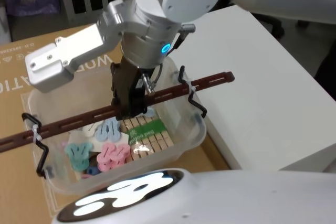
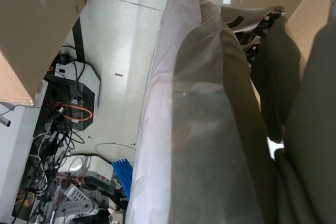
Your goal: Use one hand to grasp the basket and place it at the designated location.
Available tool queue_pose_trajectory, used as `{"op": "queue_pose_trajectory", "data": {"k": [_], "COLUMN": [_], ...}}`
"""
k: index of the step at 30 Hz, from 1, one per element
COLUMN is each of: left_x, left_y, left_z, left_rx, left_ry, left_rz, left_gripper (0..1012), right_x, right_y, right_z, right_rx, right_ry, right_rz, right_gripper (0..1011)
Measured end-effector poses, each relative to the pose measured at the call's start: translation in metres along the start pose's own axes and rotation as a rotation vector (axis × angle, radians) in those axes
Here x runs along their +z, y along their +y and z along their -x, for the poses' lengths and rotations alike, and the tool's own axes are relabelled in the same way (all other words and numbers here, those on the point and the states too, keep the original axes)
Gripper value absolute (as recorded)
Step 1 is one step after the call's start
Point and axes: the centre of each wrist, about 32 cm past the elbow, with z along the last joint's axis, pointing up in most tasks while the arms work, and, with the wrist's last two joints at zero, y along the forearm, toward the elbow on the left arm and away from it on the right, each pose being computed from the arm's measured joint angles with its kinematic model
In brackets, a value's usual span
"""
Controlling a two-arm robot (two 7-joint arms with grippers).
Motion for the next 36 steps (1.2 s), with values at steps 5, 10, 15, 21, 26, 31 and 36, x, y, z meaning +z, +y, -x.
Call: {"op": "queue_pose_trajectory", "data": {"k": [5, 10, 15, 21, 26, 31, 36], "left_x": [0.0000, 0.0000, -0.0001, 0.0000, 0.0000, 0.0000, 0.0000], "left_y": [0.0000, 0.0000, 0.0000, 0.0000, 0.0000, 0.0000, 0.0000], "left_z": [0.0000, 0.0000, 0.0000, 0.0000, 0.0000, 0.0000, 0.0000], "left_rx": [0.000, 0.000, 0.000, 0.000, 0.000, 0.000, 0.000], "left_ry": [0.000, 0.000, 0.000, 0.000, 0.000, 0.000, 0.000], "left_rz": [0.000, 0.000, 0.000, 0.000, 0.000, 0.000, 0.000], "left_gripper": [0, 0, 0, 0, 0, 0, 0], "right_x": [0.000, 0.001, 0.001, 0.002, 0.002, 0.001, 0.001], "right_y": [0.008, 0.016, 0.022, 0.027, 0.031, 0.032, 0.033], "right_z": [-0.001, -0.001, -0.001, -0.001, -0.001, -0.001, -0.001], "right_rx": [0.009, 0.020, 0.025, 0.031, 0.038, 0.040, 0.044], "right_ry": [-0.005, -0.007, -0.003, 0.005, 0.009, 0.011, 0.018], "right_rz": [-0.010, -0.016, -0.019, -0.020, -0.018, -0.016, -0.013], "right_gripper": [233, 233, 233, 233, 233, 233, 237]}}
